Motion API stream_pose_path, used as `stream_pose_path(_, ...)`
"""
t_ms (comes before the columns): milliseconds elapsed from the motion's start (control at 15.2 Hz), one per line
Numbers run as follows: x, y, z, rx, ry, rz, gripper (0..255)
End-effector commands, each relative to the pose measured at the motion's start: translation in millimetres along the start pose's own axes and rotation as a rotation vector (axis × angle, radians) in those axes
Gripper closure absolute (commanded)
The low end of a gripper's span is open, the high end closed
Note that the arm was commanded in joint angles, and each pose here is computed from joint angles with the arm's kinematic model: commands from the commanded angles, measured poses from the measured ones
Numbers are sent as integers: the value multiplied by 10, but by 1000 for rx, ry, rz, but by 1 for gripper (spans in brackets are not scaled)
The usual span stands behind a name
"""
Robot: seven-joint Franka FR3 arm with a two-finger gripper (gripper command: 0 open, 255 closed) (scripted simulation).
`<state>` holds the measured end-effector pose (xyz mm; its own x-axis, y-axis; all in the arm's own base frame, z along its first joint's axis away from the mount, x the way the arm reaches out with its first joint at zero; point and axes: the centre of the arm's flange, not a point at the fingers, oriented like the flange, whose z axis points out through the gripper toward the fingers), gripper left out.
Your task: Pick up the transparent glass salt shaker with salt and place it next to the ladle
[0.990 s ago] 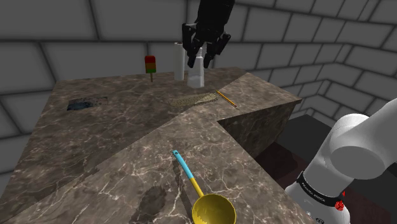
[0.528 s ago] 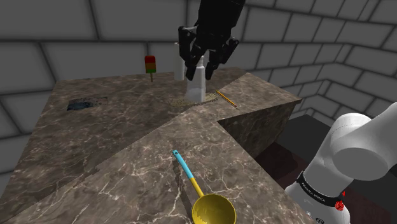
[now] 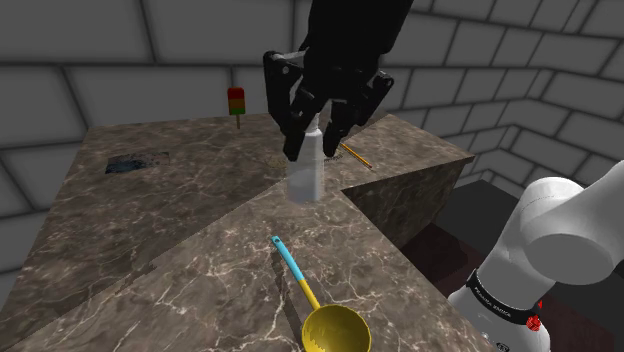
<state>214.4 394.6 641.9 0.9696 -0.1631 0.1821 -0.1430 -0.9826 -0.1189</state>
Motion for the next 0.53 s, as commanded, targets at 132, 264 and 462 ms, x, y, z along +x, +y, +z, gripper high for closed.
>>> stream_pose_path(132, -488, -267, -47, 0, 0, 2, 255)
stream_pose_path(264, -711, -405, -73, 0, 0, 2, 255)
stream_pose_path(462, -1046, -613, -111, 0, 0, 2, 255)
